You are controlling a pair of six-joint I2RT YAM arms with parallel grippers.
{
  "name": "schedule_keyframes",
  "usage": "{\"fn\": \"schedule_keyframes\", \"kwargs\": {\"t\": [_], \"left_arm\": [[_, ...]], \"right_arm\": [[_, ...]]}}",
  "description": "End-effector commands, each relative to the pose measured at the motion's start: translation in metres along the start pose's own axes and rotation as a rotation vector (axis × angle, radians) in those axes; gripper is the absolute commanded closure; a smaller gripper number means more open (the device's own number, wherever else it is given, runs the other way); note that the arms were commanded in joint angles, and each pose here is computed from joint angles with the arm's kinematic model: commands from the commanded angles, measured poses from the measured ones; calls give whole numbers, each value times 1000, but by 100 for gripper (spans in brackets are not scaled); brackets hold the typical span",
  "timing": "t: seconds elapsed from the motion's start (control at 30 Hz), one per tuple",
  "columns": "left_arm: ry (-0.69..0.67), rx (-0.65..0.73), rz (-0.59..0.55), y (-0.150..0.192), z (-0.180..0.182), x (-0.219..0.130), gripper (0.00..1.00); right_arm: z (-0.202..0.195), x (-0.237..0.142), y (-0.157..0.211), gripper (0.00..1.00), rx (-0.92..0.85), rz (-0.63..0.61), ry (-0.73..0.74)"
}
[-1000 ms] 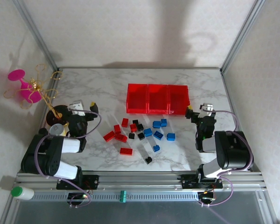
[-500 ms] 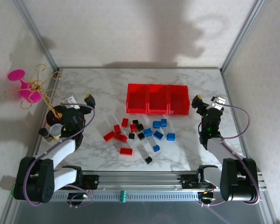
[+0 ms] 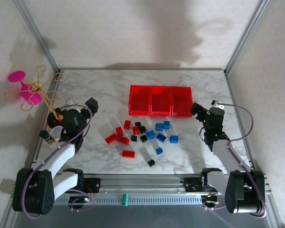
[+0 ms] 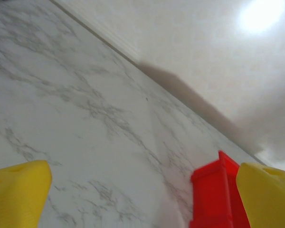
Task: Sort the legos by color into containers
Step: Pick up the lego from the center of the table.
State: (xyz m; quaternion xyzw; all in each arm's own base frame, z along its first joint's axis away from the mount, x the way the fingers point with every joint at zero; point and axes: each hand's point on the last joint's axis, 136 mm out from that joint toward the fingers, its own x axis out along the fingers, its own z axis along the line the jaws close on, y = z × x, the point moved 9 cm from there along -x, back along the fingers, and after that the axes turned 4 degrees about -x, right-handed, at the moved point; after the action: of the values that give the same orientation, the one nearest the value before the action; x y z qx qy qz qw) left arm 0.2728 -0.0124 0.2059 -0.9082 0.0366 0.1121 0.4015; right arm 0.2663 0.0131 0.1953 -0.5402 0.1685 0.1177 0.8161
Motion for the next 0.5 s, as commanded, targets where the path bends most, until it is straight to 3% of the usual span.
{"fn": "schedule_keyframes", "kwargs": {"t": [0.0,0.47], "left_arm": [[69,-7,118,9,-19,-5,1],[78,144,509,79,-76,-26,1]], "right_arm": [[12,-10,6,1,9,87,-39],[56,-42,65,1,-6,318,-222]]}}
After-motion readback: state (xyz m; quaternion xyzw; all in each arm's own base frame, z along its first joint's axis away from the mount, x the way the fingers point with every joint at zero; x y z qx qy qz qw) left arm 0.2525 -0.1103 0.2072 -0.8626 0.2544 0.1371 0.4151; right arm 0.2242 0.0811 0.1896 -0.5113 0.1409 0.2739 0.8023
